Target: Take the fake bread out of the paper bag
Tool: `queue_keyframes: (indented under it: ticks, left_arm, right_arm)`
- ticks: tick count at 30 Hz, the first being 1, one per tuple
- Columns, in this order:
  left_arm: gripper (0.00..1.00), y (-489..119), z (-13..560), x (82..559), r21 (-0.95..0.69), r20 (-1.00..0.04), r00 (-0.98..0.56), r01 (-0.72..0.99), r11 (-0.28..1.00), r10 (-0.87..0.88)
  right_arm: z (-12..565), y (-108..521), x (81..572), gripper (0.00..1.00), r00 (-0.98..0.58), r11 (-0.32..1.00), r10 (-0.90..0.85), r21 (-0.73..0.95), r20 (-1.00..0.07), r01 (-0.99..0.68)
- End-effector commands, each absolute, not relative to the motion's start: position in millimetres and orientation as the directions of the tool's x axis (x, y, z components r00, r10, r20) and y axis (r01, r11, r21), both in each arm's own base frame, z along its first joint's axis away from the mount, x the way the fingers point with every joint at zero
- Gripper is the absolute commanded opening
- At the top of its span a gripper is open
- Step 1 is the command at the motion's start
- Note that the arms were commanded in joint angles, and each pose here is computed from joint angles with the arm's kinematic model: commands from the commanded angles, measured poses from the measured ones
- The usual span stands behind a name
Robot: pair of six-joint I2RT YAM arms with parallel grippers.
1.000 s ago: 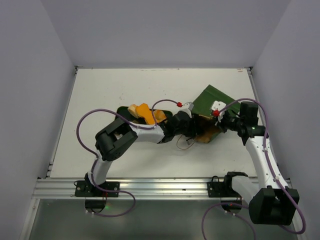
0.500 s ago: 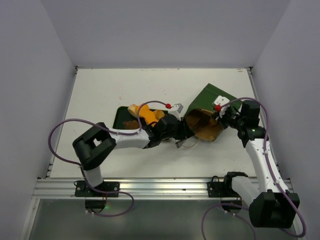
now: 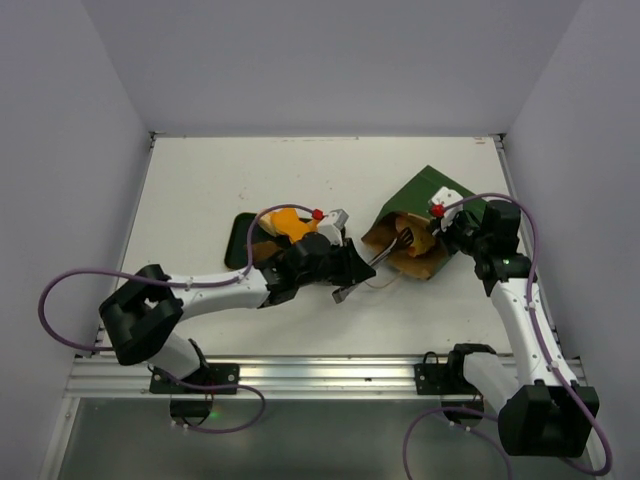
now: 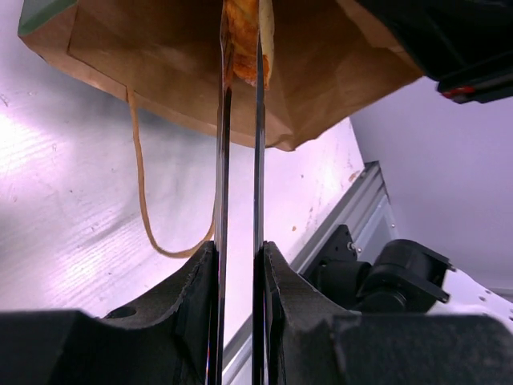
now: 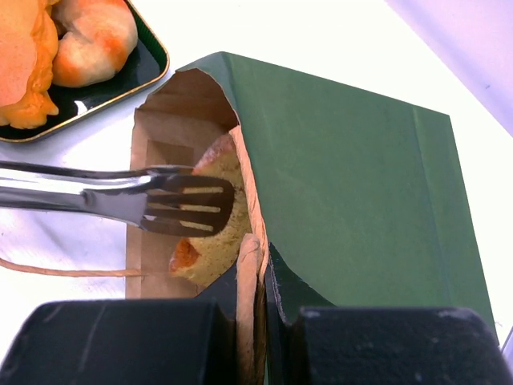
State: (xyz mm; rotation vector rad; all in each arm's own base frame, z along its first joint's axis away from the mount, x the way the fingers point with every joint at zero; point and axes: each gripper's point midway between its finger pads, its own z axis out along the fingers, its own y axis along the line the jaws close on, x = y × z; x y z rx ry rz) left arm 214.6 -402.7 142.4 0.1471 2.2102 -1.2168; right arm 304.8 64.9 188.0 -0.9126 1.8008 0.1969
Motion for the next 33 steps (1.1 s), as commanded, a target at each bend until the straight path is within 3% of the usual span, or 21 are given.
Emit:
queue_keyframes:
  ticks: [1,18,27,33]
  left_arm:
    - [0.0,-393.8,164.4,204.5,-0.746,-0.571,-0.795,0.398,0.534,-0.204]
    - [0.0,-337.9,190.2,161.9,-0.754,-0.557,-0.809,0.4,0.522,-0.185]
    - [0.0,-256.2,213.0,148.8,-0.691,-0.607,-0.751,0.336,0.64,-0.261]
    - [0.0,-198.6,222.6,167.4,-0.605,-0.658,-0.676,0.213,0.767,-0.331]
  right_arm:
    - [201.5,64.2,308.7,0.0,-0.113,0.711,-0.474,-0.304,-0.873,-0.634]
    - [202.0,63.2,309.4,0.0,-0.121,0.722,-0.466,-0.298,-0.877,-0.624]
    - [201.8,64.1,309.8,0.0,-0.119,0.719,-0.465,-0.296,-0.877,-0.629]
    - [202.3,64.8,308.9,0.0,-0.117,0.717,-0.464,-0.295,-0.878,-0.632]
